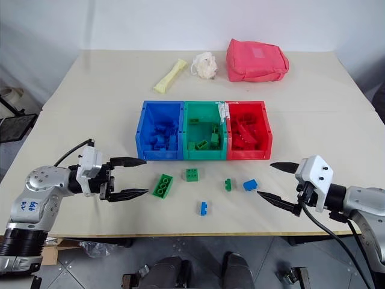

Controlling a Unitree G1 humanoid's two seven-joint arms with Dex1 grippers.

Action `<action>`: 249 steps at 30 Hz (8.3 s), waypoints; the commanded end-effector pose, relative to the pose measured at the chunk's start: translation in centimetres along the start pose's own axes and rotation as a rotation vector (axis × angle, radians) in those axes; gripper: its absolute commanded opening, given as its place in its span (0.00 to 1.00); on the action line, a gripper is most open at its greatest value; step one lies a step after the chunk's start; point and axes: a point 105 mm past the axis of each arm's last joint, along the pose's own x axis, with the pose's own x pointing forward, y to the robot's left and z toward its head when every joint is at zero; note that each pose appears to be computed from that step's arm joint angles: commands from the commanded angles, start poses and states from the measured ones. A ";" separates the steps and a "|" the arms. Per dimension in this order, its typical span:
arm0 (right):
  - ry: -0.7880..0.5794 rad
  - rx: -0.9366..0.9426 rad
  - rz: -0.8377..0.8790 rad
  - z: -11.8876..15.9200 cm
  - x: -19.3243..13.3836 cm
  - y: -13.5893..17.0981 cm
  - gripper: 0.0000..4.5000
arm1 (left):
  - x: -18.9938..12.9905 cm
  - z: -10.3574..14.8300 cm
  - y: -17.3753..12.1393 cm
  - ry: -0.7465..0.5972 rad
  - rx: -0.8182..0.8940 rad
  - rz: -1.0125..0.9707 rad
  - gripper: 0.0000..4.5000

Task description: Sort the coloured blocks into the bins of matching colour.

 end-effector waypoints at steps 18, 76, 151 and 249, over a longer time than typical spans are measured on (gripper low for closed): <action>0.248 0.099 -0.114 -3.2 -5.2 -0.2 1.00 | 0.1 0.3 -0.9 -0.070 -0.026 -0.049 0.99; -0.141 -0.119 0.104 6.9 10.4 -0.1 0.35 | -1.5 1.1 -2.8 -0.138 -0.035 0.071 1.00; 0.094 -0.040 0.306 -0.9 10.1 3.0 0.91 | -1.3 -0.6 -4.6 -0.153 -0.018 0.021 1.00; 0.026 -0.136 0.516 -0.3 13.2 10.0 1.00 | -1.4 -1.9 -5.6 -0.111 0.059 -0.088 1.00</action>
